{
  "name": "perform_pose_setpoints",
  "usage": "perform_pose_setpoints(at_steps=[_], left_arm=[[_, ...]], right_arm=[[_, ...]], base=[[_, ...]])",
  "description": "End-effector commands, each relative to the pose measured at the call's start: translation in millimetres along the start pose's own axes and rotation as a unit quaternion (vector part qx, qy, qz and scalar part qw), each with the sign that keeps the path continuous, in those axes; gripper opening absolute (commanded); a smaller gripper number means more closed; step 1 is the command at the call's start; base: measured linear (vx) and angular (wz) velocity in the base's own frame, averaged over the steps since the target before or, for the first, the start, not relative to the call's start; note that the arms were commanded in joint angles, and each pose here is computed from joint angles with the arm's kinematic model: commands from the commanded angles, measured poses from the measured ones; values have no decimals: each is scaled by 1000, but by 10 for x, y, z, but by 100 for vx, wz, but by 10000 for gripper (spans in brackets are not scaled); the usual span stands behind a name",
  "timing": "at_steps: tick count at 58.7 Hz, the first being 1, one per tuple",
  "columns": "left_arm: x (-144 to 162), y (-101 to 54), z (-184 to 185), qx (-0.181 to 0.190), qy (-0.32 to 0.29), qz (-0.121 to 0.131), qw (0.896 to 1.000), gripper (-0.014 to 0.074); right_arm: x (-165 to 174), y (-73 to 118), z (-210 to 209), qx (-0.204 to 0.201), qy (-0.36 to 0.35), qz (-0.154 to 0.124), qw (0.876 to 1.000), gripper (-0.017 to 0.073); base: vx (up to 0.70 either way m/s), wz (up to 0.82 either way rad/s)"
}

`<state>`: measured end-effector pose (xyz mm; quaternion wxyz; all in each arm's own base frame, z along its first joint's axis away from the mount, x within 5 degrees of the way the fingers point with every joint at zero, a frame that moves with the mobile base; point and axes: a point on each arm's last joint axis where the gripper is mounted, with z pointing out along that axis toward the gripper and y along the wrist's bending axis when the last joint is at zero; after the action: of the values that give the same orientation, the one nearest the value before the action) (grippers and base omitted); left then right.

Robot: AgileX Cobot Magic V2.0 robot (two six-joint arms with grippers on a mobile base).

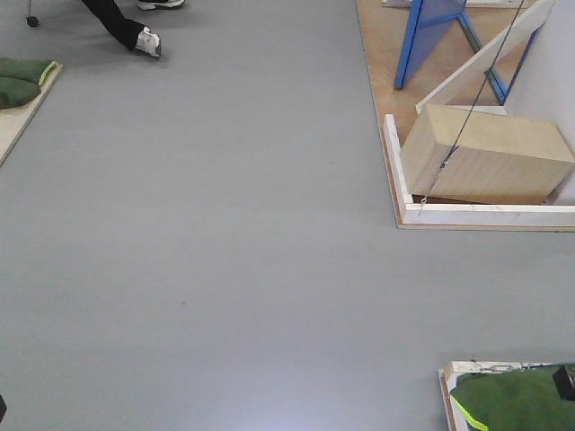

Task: Move to blue door and open it
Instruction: 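Drive the base forward toward the wooden platform with the blue door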

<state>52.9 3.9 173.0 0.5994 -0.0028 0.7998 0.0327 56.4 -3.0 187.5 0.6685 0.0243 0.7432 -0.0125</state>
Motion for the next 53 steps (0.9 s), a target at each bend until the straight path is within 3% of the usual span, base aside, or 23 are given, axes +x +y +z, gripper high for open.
perform_pose_setpoints(at_steps=[1, 18, 53], left_arm=[[-143, -2, -40, 4, -60, -4, 998, 73], [-143, -1, -40, 3, -60, -5, 998, 73], [-142, -1, -38, 3, -59, -4, 998, 73]], right_arm=[[-77, 0, -14, 1, -47, -4, 999, 8], [-78, 23, -17, -20, -48, -5, 999, 8], [-79, 22, -19, -19, -49, -5, 999, 8]], base=[[21, 3], [25, -3], [46, -3]])
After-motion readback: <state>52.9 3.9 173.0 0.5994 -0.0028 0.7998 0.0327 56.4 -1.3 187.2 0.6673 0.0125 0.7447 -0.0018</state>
